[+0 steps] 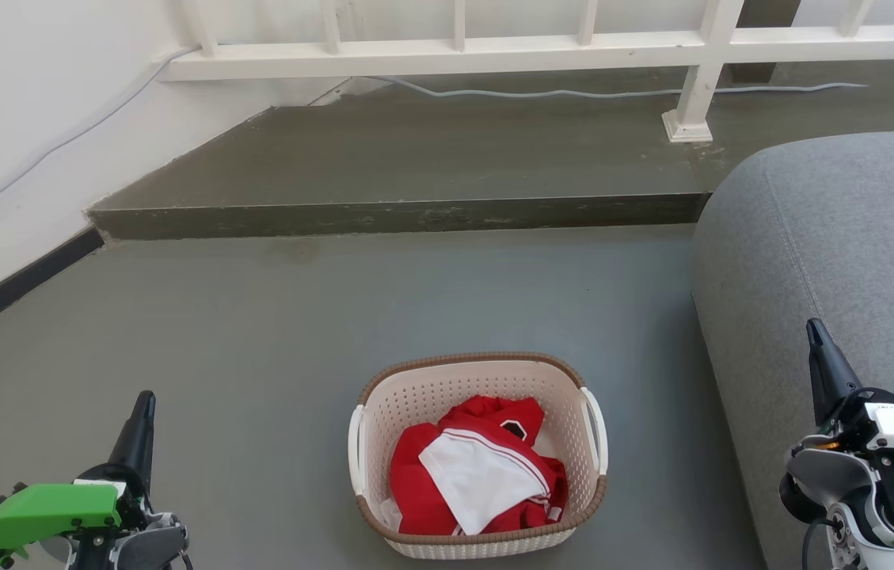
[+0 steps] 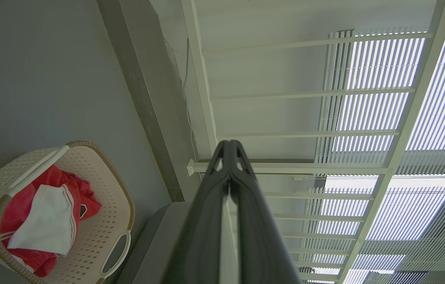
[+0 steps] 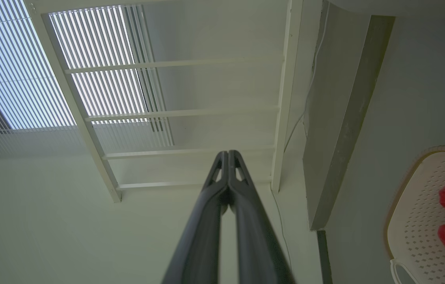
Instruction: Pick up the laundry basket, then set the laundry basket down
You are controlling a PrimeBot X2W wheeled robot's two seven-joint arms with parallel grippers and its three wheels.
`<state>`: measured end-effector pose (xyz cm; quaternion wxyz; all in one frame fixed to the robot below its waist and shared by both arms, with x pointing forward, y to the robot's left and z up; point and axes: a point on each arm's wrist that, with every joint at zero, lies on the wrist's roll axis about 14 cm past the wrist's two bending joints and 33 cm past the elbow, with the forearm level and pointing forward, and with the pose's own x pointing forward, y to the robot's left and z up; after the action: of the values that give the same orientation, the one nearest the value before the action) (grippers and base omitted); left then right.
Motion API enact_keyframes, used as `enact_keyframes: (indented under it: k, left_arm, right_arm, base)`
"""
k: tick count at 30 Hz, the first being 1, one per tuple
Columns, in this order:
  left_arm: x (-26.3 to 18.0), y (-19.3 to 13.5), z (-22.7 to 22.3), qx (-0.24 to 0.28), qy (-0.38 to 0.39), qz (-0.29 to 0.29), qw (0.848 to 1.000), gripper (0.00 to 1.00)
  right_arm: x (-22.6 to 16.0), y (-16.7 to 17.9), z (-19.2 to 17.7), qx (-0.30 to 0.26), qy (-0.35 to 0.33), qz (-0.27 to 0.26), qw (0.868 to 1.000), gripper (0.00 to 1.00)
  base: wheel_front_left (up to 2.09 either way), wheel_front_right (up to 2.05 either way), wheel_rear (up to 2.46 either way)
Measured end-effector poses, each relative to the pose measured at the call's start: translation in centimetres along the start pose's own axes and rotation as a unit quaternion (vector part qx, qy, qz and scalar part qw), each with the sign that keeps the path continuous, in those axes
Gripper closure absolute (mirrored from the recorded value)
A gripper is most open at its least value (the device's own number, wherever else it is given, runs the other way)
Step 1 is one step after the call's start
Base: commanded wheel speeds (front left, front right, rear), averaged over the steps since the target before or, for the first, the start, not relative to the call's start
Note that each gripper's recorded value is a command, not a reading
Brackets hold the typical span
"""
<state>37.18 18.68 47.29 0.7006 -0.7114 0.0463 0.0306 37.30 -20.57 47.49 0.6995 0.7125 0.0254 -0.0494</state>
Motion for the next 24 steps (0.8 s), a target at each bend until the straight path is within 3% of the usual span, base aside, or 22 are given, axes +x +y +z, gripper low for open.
enact_keyframes:
  k: [24]
  left_arm:
    - [0.0, 0.02, -0.07, -0.001, 0.001, 0.0, 1.0, 1.0]
  right_arm:
    - [0.0, -0.02, 0.01, 0.001, -0.001, 0.0, 1.0, 1.0]
  base:
    - [0.0, 0.0, 0.0]
